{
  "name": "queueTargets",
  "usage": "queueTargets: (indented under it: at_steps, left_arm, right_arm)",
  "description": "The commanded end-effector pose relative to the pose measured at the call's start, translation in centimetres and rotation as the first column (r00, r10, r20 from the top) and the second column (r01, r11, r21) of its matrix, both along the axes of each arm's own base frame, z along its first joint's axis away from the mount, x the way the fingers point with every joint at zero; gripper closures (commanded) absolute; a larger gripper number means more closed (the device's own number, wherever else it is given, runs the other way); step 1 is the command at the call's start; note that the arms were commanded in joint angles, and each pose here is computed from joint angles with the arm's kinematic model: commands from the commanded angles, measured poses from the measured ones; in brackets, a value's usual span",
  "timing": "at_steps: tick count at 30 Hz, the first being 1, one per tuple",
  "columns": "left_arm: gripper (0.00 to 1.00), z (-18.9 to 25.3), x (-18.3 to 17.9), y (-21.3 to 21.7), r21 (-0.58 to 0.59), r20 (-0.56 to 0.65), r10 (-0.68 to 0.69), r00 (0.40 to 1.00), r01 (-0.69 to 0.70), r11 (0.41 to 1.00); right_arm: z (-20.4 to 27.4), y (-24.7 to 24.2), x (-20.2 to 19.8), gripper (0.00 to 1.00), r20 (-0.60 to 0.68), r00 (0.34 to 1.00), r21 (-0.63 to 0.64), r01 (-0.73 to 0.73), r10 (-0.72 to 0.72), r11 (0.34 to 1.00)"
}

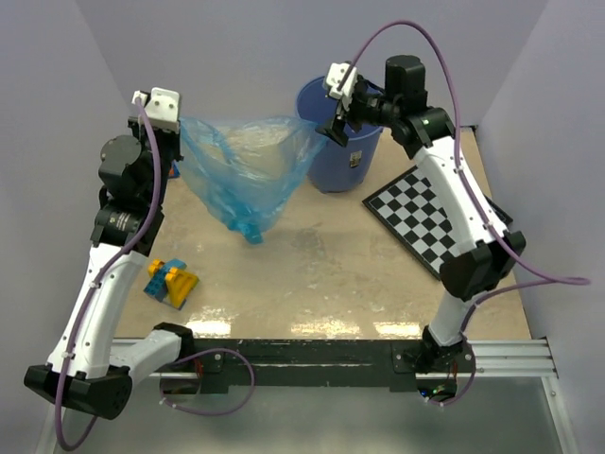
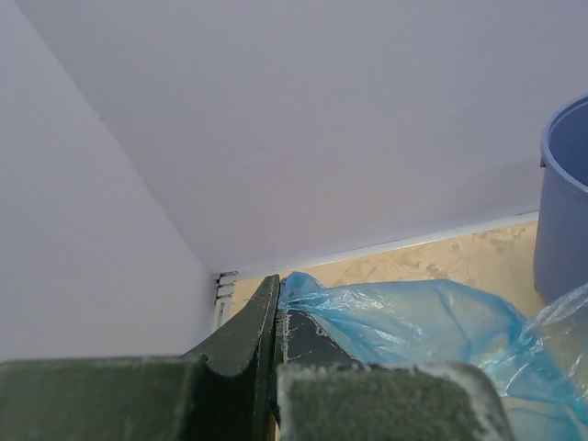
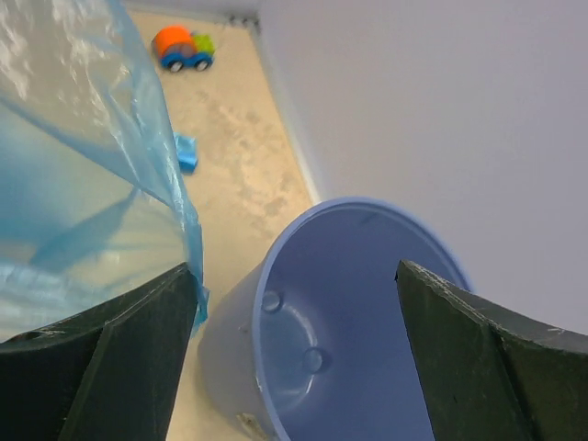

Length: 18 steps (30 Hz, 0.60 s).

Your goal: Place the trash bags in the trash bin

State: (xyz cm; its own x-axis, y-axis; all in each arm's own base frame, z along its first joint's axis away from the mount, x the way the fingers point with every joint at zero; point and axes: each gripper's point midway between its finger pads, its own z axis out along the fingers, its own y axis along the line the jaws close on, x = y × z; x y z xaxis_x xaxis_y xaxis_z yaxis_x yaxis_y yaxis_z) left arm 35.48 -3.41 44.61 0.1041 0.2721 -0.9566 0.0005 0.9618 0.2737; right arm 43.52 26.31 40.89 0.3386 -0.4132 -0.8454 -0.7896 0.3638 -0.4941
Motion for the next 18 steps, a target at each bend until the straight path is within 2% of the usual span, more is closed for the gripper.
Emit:
queueTargets:
  at_steps: [1, 5, 11, 18]
  left_arm:
    - [1.00, 2.8, 0.2, 1.5, -0.051, 0.076, 0.084, 0.994, -0.080, 0.995]
    - [1.00, 1.8, 1.0, 1.3, -0.046, 0.051, 0.083, 0.995, -0.080, 0.996]
    - [1.00, 3.4, 1.7, 3.5, -0.068, 0.098, 0.200, 0.975, -0.194, 0.979]
    - [1.00, 5.5, 2.6, 2.5, -0.074, 0.135, 0.148, 0.980, -0.139, 0.988]
  right_arm:
    - [-3.6, -0.3, -0.7, 0.10, -0.121, 0.986, -0.100, -0.126, 0.114, 0.987]
    - [-4.8, -0.1, -0.7, 0.11, -0.151, 0.975, -0.137, -0.183, 0.162, 0.974]
    - [-9.2, -1.7, 1.1, 0.13, -0.132, 0.987, -0.281, -0.128, 0.094, 0.951]
    - [-11.7, -2.3, 2.9, 0.17, -0.129, 0.991, -0.334, -0.082, 0.041, 0.939]
